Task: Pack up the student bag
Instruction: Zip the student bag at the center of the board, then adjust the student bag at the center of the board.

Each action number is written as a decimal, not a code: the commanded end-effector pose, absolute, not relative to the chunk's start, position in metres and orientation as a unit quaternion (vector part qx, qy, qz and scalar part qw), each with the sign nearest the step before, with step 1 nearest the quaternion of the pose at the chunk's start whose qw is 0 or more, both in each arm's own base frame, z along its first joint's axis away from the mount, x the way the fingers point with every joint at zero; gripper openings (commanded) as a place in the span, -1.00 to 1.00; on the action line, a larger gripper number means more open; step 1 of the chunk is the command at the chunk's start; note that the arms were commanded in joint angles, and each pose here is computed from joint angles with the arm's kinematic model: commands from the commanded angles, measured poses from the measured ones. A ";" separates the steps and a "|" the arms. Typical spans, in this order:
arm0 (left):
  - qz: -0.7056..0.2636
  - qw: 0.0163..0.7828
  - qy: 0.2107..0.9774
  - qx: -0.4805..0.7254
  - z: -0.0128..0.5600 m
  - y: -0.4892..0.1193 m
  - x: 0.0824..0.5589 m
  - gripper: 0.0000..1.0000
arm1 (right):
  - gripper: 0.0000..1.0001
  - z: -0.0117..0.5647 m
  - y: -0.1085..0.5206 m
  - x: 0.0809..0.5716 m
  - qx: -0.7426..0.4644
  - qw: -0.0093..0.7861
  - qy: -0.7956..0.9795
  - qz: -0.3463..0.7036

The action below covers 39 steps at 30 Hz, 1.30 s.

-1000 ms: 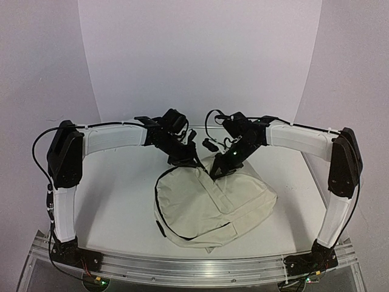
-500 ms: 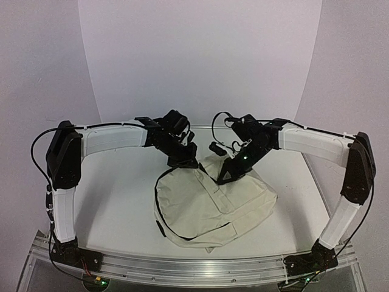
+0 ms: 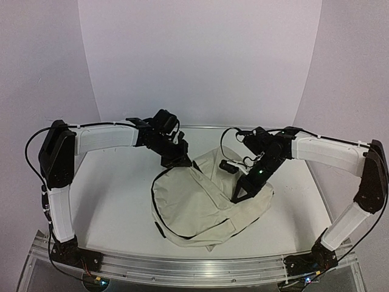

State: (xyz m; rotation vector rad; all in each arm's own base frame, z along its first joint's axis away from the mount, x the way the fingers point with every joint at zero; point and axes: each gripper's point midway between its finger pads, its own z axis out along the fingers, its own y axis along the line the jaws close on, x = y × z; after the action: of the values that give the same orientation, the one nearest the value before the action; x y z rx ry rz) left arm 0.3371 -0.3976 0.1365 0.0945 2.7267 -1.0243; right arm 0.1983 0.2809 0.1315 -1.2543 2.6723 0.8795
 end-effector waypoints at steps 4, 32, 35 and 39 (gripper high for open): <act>-0.270 0.141 0.951 -0.054 0.119 -0.326 0.380 -1.00 | -1.00 0.129 0.246 0.171 -0.445 0.005 0.862 0.245; -0.275 0.124 0.949 -0.088 0.119 -0.295 0.314 -0.98 | -1.00 0.127 0.289 0.428 -0.341 0.168 0.909 0.170; -0.270 0.142 0.946 -0.111 0.124 -0.284 0.321 -0.78 | -0.81 0.139 0.294 0.423 -0.335 0.168 0.907 0.195; -0.298 0.170 0.933 -0.112 0.145 -0.282 0.338 -0.16 | -0.04 0.165 0.288 0.417 -0.304 0.170 0.906 0.239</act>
State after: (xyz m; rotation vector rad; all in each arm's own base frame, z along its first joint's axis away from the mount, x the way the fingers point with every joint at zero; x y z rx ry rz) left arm 0.3286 -0.3096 0.1446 -0.2276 2.6675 -0.9346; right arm 0.4173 0.2915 0.1191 -0.9627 2.6235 0.5588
